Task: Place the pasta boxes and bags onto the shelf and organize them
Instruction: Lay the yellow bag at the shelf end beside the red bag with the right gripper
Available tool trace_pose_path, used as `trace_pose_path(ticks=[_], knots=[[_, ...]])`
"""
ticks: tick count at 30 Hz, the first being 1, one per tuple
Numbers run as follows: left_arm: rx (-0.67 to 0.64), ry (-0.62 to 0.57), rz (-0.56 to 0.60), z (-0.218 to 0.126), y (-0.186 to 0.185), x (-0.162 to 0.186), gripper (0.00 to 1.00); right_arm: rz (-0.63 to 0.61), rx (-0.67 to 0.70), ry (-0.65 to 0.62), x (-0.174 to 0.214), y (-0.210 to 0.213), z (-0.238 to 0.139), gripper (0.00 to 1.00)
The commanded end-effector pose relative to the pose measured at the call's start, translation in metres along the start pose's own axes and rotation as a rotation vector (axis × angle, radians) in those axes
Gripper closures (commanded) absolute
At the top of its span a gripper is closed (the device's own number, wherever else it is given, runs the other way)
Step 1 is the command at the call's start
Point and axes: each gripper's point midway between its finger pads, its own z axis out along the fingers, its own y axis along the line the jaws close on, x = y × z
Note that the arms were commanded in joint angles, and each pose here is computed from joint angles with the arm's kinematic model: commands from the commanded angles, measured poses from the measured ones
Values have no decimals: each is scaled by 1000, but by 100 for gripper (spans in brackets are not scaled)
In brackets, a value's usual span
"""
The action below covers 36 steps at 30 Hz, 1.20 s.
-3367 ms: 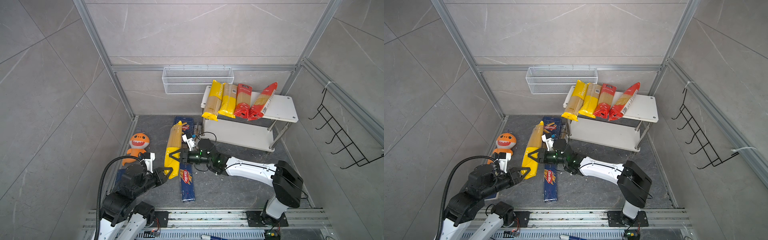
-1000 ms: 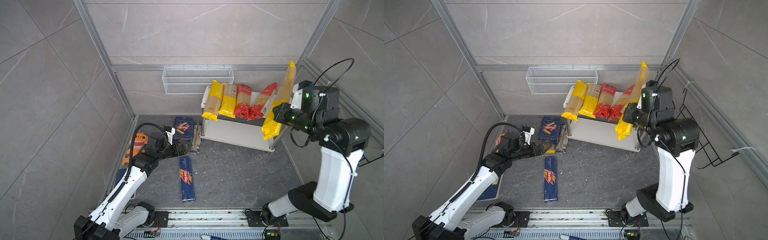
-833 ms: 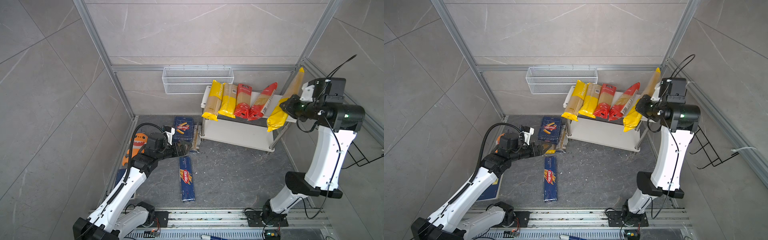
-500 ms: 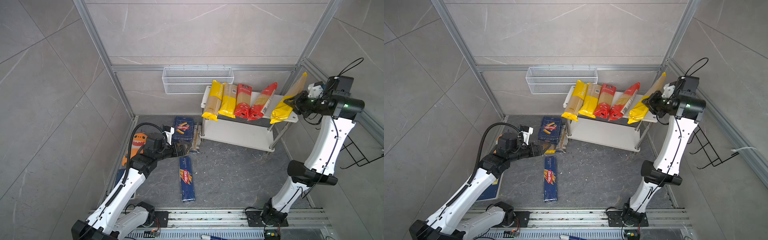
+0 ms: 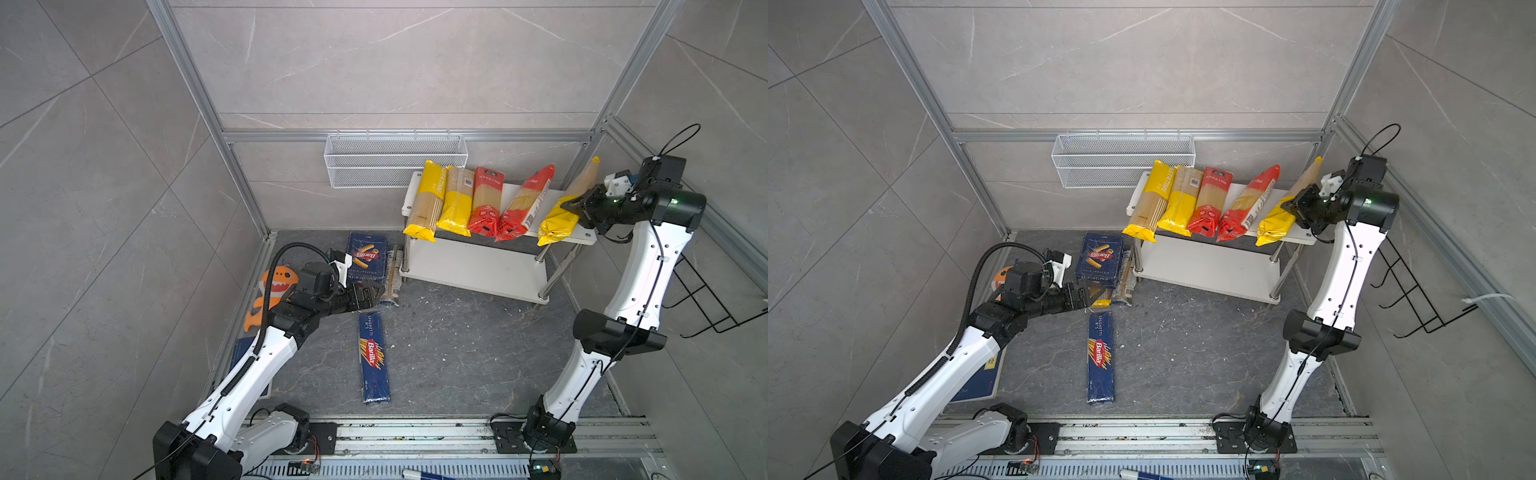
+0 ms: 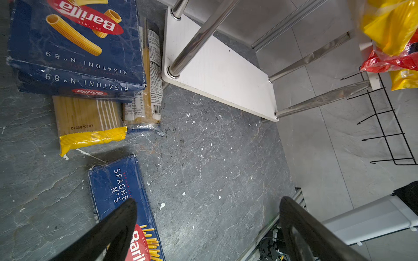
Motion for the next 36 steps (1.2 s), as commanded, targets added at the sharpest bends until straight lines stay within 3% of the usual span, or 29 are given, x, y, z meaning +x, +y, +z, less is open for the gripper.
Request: trace_pose_path(ticks=[1, 5, 7, 10, 13, 24, 31, 36], knots=[[51, -55, 56, -9, -18, -17, 0, -124, -98, -98, -20, 28, -15, 81], [56, -55, 54, -8, -20, -18, 0, -115, -86, -87, -22, 21, -8, 74], [56, -53, 52, -8, -20, -18, 0, -113, -79, -80, -21, 18, -6, 61], [57, -55, 51, -8, -20, -19, 0, -121, -73, -88, -21, 19, -9, 33], [60, -51, 49, -7, -20, -18, 0, -125, -48, -108, -22, 17, -16, 20], [75, -51, 44, -11, -23, -16, 0, -132, 56, -117, -6, 5, -38, 16], [57, -67, 43, -20, -21, -12, 0, -193, 12, -200, 9, 35, -86, 15], [22, -65, 27, -25, -11, -1, 0, -275, -22, -203, 52, 62, -115, 14]])
